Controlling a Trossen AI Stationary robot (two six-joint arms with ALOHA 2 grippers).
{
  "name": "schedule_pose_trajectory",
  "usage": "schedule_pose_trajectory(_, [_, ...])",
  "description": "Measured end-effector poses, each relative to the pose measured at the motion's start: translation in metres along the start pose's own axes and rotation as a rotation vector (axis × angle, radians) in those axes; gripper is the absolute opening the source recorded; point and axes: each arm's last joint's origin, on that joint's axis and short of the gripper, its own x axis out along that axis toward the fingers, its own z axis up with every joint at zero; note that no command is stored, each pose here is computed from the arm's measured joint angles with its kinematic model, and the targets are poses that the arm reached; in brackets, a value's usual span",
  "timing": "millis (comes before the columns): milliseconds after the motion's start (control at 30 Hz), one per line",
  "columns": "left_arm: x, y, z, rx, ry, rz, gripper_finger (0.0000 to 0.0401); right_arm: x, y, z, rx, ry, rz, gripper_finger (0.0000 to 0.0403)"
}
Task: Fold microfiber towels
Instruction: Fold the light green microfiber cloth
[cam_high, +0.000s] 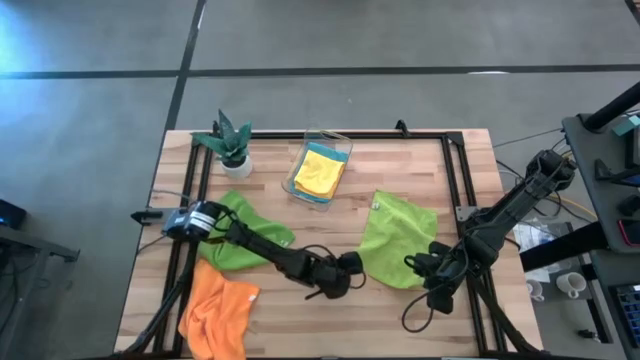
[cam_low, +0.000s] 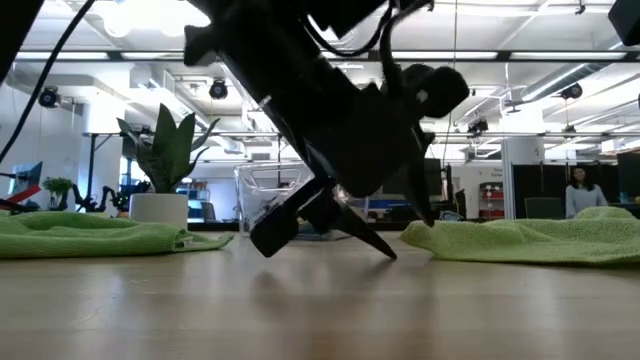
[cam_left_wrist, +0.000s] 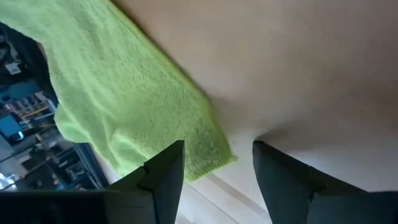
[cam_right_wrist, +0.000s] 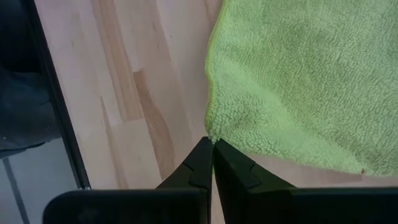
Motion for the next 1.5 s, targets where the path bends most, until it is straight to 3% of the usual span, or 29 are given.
schedule_pose_trajectory(133, [0.004, -0.002, -0.003, 0.053, -0.039, 0.005, 0.0175, 0.0, 0.0, 0.0, 0.0, -0.002, 0.0, 0.0009])
schedule_pose_trajectory(367, [0.009, -0.002, -0.001, 0.032, -0.101, 0.105, 0.0165, 0.0, 0.0, 0.0, 0.0, -0.001, 0.0, 0.0009])
schedule_pose_trajectory(467, [0.01, -0.003, -0.003, -0.025, -0.092, 0.096, 0.0117, 0.0, 0.0, 0.0, 0.0, -0.001, 0.0, 0.0009])
schedule_pose_trajectory(600, [0.012, -0.003, -0.008, -0.112, -0.069, 0.093, 0.002, 0.0, 0.0, 0.0, 0.0, -0.001, 0.0, 0.0009])
schedule_pose_trajectory(767, [0.006, 0.001, -0.008, -0.194, -0.034, 0.111, 0.0003, -0.002, 0.001, 0.0, 0.002, -0.003, 0.006, 0.0009])
schedule_pose_trajectory(1000, [-0.054, 0.03, -0.016, -0.451, -0.075, 0.091, 0.0001, -0.03, 0.02, 0.012, -0.088, -0.076, 0.1, 0.0009])
schedule_pose_trajectory(1100, [-0.086, 0.037, -0.024, -0.664, -0.173, -0.014, 0.0001, -0.039, 0.026, 0.014, -0.118, -0.119, 0.108, 0.0009])
schedule_pose_trajectory(1200, [-0.118, 0.049, -0.025, -0.898, -0.365, -0.103, 0.0, -0.036, 0.03, 0.012, -0.096, -0.125, 0.125, 0.0009])
schedule_pose_trajectory(1400, [-0.152, 0.037, 0.01, -0.933, -0.429, -0.162, 0.0, -0.017, 0.049, 0.001, -0.098, -0.054, 0.227, 0.0009])
schedule_pose_trajectory(1500, [-0.174, 0.053, 0.006, -0.99, -0.448, -0.119, 0.0, -0.025, 0.059, 0.002, -0.165, -0.059, 0.219, 0.0009])
